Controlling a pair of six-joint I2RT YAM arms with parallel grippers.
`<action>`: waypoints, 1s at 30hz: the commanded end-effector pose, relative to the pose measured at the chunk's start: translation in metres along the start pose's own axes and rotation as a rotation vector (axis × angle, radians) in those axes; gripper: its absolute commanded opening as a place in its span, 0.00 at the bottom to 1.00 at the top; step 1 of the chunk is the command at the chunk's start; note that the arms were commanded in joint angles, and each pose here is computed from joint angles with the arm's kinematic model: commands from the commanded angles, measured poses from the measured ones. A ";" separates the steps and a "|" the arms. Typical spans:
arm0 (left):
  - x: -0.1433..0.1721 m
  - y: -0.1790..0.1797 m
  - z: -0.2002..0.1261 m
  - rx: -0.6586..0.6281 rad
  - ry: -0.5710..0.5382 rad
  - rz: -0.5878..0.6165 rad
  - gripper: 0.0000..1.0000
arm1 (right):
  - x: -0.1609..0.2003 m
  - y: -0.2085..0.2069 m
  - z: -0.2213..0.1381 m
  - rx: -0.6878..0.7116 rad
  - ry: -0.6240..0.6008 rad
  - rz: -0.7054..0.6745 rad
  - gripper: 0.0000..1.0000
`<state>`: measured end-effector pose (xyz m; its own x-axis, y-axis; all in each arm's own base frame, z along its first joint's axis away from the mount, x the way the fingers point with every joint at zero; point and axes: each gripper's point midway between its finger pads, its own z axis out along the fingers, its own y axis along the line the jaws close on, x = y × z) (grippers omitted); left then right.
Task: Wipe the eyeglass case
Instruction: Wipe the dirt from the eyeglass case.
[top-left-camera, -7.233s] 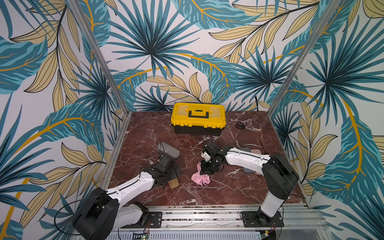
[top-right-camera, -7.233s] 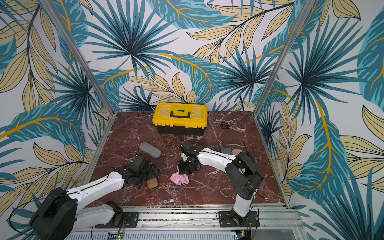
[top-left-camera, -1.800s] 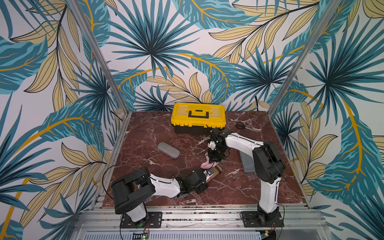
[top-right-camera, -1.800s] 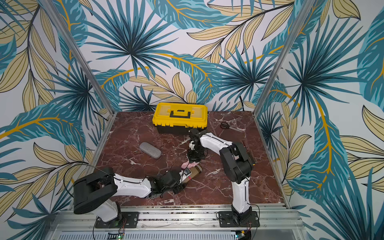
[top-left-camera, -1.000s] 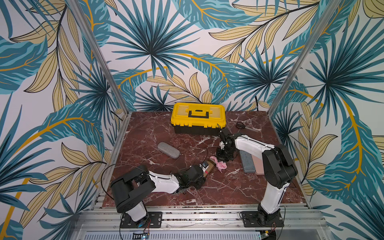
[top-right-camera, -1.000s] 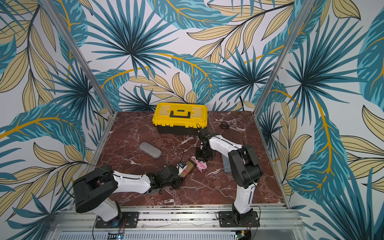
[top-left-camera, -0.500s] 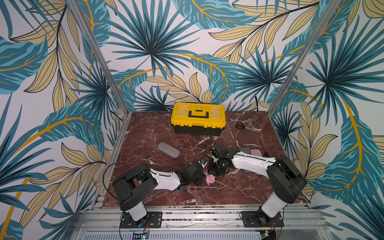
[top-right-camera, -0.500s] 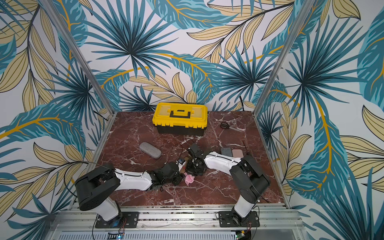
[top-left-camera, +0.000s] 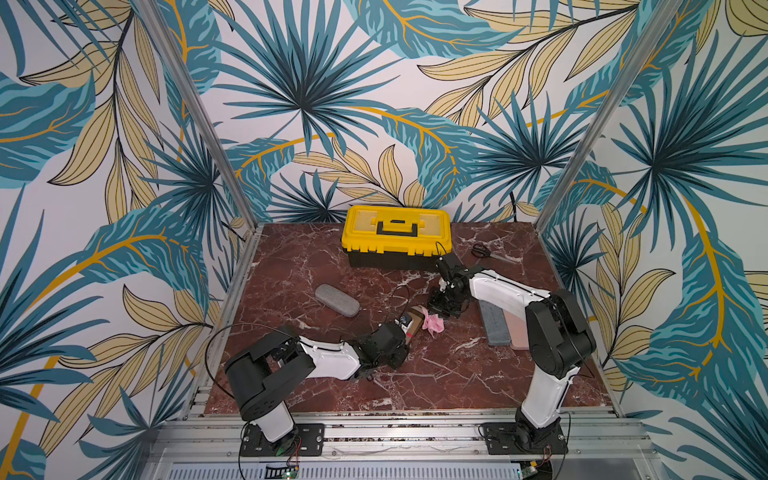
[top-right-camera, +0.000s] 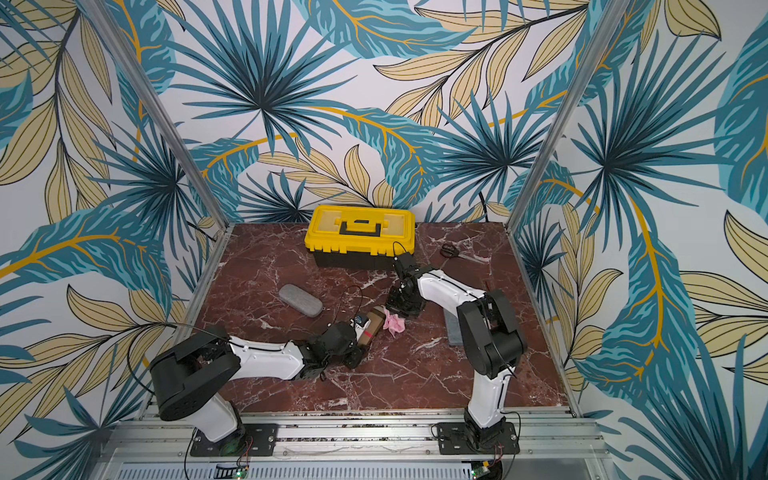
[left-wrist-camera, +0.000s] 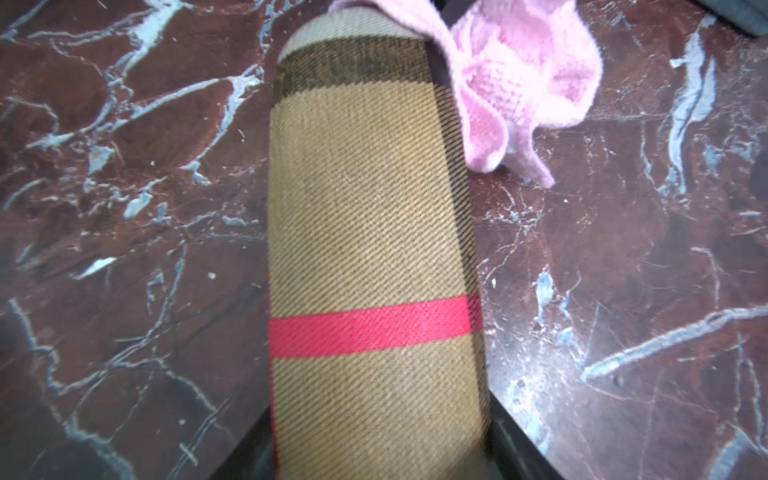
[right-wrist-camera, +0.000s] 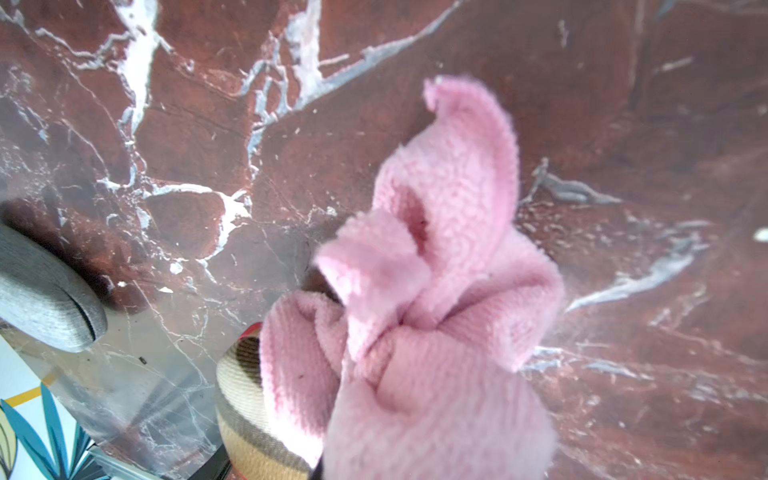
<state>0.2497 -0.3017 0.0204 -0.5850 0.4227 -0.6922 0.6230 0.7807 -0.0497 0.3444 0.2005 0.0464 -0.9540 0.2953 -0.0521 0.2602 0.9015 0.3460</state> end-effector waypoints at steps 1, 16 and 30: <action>0.045 -0.023 0.002 0.114 0.161 0.043 0.00 | 0.044 0.022 0.004 -0.066 0.063 -0.085 0.00; 0.048 -0.023 -0.002 0.129 0.175 0.031 0.00 | -0.003 0.022 0.005 -0.060 0.016 -0.047 0.00; 0.059 -0.013 -0.020 0.067 0.292 -0.048 0.34 | 0.011 -0.051 -0.006 0.135 0.052 -0.059 0.00</action>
<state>0.2277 -0.3020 0.0220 -0.6385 0.4493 -0.6248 0.6409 0.7599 -0.1085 0.3446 0.1620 0.0448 -0.9670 0.2460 -0.0666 0.2221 0.9415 0.2534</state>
